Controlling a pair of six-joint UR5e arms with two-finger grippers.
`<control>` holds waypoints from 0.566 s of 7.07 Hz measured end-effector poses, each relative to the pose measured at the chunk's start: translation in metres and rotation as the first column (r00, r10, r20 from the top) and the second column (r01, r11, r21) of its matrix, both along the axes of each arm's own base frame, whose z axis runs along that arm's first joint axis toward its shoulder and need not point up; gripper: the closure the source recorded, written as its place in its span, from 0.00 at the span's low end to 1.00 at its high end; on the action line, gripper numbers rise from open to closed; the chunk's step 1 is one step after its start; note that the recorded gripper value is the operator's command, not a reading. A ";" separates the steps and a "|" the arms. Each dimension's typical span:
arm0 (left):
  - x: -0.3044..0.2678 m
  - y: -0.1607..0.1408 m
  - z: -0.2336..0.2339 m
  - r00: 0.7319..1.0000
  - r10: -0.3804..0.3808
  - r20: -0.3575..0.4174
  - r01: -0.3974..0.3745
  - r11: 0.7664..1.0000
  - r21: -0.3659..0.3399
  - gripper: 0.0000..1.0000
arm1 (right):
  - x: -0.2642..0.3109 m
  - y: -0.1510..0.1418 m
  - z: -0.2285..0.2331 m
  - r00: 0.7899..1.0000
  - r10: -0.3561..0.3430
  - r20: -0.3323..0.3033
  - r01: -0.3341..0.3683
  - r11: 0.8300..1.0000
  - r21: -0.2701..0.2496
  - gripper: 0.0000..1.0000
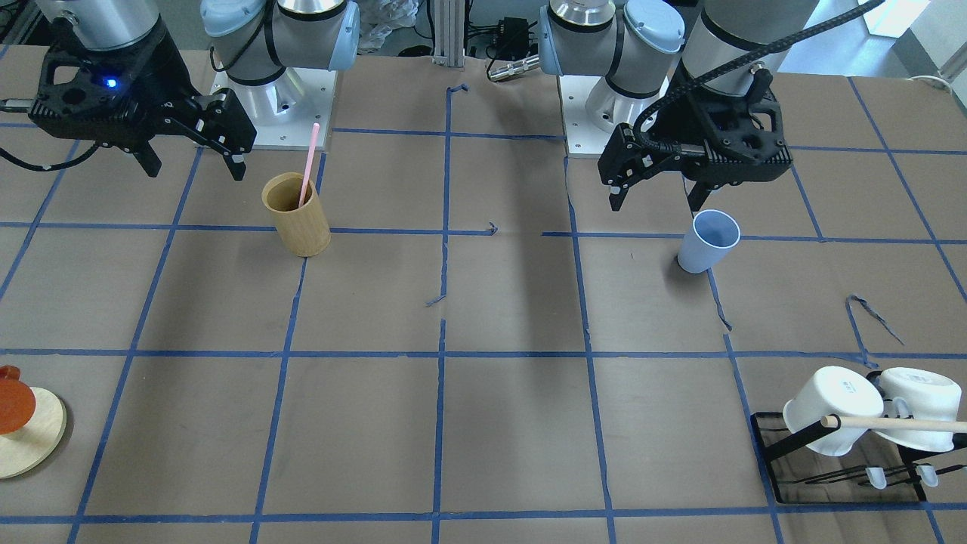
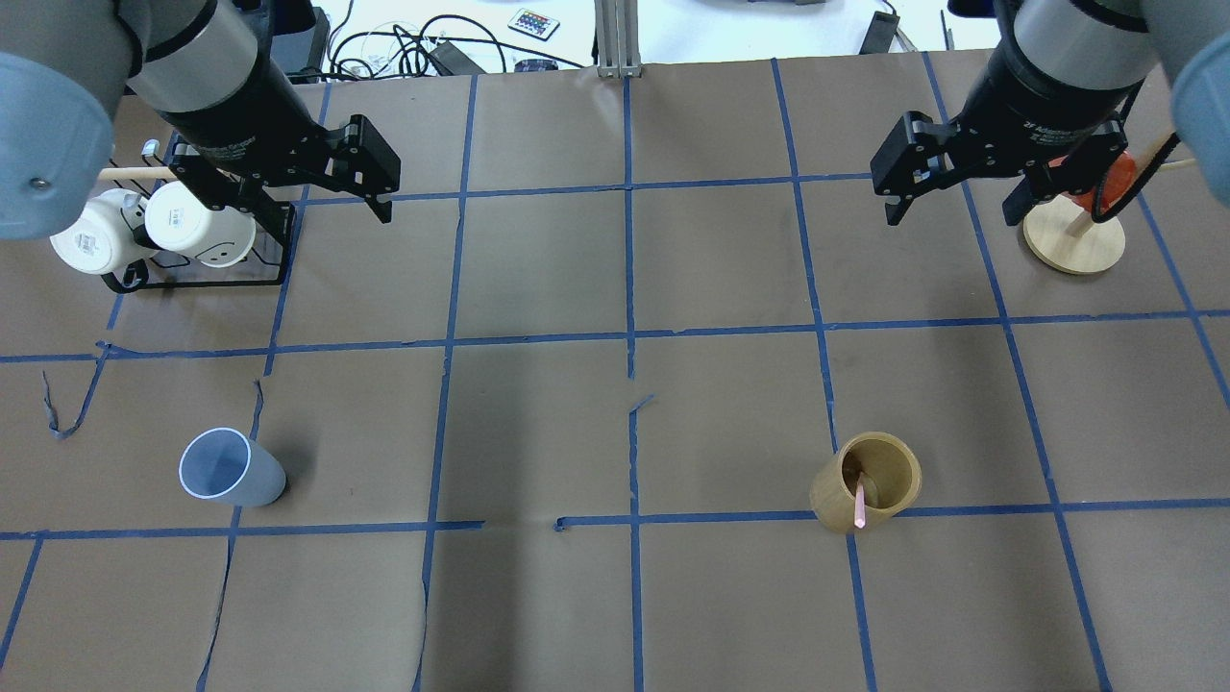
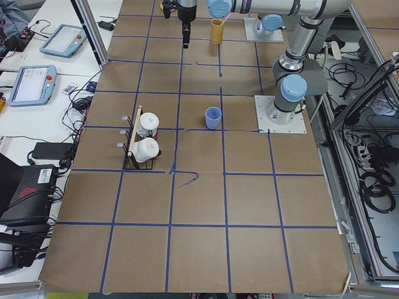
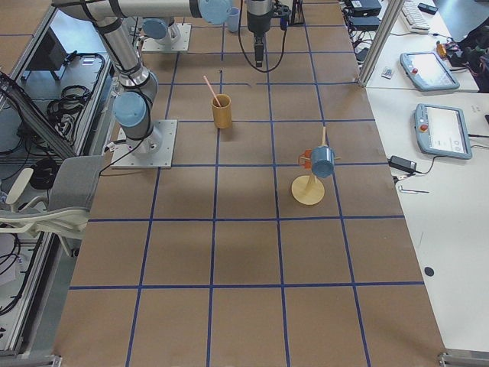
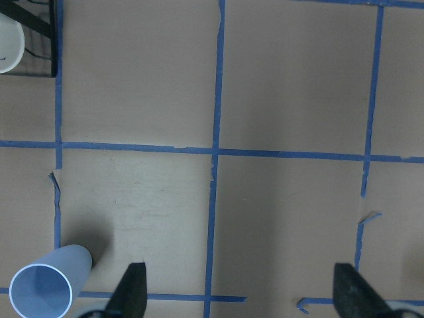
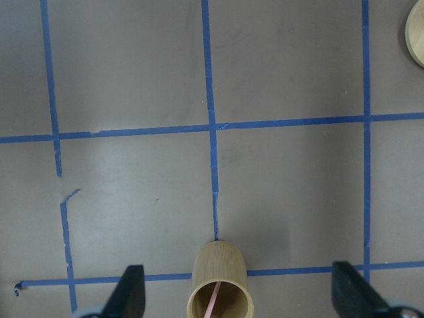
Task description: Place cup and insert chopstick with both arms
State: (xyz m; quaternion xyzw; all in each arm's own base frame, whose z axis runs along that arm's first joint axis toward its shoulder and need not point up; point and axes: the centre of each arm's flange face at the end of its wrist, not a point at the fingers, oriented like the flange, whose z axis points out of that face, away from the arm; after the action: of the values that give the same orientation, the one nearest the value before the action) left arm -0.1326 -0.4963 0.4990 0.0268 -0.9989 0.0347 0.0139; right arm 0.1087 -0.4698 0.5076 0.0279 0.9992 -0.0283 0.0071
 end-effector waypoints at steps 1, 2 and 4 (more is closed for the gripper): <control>0.002 0.000 0.000 1.000 0.002 0.000 -0.002 1.000 0.001 0.00 | 0.000 0.000 0.000 1.000 -0.008 0.002 0.008 1.000 0.001 0.00; 0.002 0.000 -0.001 1.000 0.002 0.000 -0.002 1.000 0.001 0.00 | 0.001 0.000 0.000 1.000 -0.010 0.003 0.010 1.000 0.002 0.00; 0.003 0.000 -0.001 1.000 0.004 0.000 -0.004 1.000 0.002 0.00 | 0.001 0.000 -0.001 1.000 -0.011 0.006 0.011 1.000 0.005 0.00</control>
State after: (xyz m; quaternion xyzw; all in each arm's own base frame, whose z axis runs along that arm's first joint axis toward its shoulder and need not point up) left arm -0.1291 -0.4966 0.4979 0.0286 -0.9989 0.0336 0.0139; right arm 0.1097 -0.4702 0.5062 0.0335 0.9991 -0.0256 0.0098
